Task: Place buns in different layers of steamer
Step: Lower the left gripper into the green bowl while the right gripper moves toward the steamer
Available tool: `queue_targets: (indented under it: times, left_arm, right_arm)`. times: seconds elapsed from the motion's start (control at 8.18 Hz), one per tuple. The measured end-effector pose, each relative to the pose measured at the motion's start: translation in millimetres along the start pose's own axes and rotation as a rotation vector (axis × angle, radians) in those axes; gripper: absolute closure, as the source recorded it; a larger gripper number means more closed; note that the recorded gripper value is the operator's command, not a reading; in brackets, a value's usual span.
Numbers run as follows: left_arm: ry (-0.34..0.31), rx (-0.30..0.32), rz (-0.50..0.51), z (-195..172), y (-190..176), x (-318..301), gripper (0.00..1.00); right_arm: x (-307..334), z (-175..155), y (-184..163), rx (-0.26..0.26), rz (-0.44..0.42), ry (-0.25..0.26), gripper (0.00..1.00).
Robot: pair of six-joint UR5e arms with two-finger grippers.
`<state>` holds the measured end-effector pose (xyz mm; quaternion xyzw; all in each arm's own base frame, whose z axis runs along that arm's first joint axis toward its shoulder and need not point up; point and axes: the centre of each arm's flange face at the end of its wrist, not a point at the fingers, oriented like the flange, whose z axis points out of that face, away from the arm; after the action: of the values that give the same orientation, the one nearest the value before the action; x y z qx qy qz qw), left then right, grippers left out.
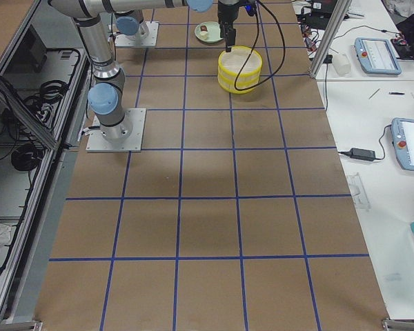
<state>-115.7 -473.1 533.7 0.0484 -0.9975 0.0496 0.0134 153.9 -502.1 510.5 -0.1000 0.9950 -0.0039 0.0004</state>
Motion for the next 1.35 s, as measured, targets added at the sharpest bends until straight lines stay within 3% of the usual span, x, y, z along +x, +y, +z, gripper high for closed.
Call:
queue_targets:
  times: [0.37,0.61,0.98,1.35]
  left_arm:
    - [-0.009,0.004,-0.003,3,-6,-6,0.00]
    - [-0.017,-0.038,-0.033,28,-18,-32,0.00]
    - [0.007,-0.210,0.056,122,-29,-97,0.00]
    - [0.076,-0.355,0.216,196,-21,-110,0.00]
  right_arm:
    - [-1,0,0,0.001,0.006,-0.007,0.00]
    - [-1,3,0,0.003,0.009,-0.010,0.00]
    - [-1,7,-4,0.034,0.006,-0.012,0.00]
    - [-3,8,-6,0.054,0.017,-0.032,0.00]
